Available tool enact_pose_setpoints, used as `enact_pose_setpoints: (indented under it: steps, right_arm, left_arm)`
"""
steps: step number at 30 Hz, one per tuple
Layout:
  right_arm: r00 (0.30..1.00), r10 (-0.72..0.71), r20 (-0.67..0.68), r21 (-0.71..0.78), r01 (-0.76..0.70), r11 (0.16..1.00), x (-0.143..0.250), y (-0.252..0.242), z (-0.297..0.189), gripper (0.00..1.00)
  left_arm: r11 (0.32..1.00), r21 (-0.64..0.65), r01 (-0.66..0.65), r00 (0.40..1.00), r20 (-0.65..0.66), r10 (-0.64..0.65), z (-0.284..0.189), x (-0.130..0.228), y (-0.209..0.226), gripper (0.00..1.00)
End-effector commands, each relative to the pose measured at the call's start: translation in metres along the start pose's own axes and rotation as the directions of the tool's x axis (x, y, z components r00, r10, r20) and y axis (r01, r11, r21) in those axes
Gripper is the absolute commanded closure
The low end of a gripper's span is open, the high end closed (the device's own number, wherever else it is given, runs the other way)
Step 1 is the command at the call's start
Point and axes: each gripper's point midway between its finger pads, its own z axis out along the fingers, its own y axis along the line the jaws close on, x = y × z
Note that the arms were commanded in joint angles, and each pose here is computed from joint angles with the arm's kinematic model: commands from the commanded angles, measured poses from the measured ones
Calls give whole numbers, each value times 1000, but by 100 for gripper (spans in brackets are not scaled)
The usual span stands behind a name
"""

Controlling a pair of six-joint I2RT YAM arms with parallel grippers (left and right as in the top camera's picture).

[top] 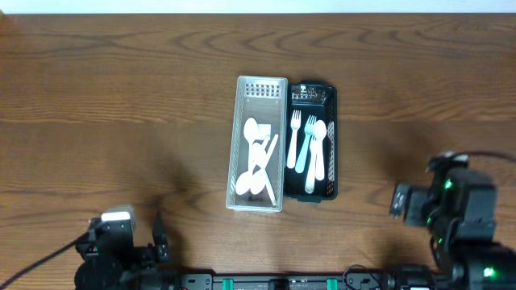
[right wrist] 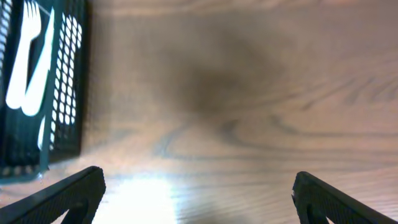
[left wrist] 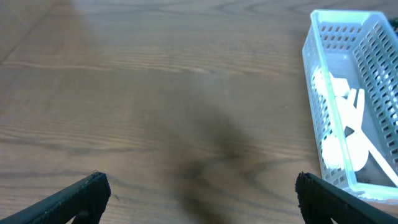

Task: Pack container

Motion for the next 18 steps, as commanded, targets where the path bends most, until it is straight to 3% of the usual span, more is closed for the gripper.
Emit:
enact_pose_setpoints:
  steps: [1, 8, 14, 18]
  right_arm:
    - [999, 48, 24, -19, -48, 999, 8, 3, 5, 1]
    - [998, 49, 29, -20, -48, 999, 10, 3, 5, 1]
    - [999, 48, 19, -18, -48, 999, 13, 3, 5, 1]
    - [999, 48, 19, -18, -47, 999, 13, 3, 5, 1]
  left_arm:
    - [1000, -12, -14, 1000, 20, 15, -2, -2, 3, 2]
    - [1000, -16, -13, 1000, 25, 14, -2, -3, 3, 2]
    - [999, -27, -37, 993, 111, 40, 4, -23, 2, 2]
    - [997, -31, -64, 995, 80, 67, 14, -16, 0, 2]
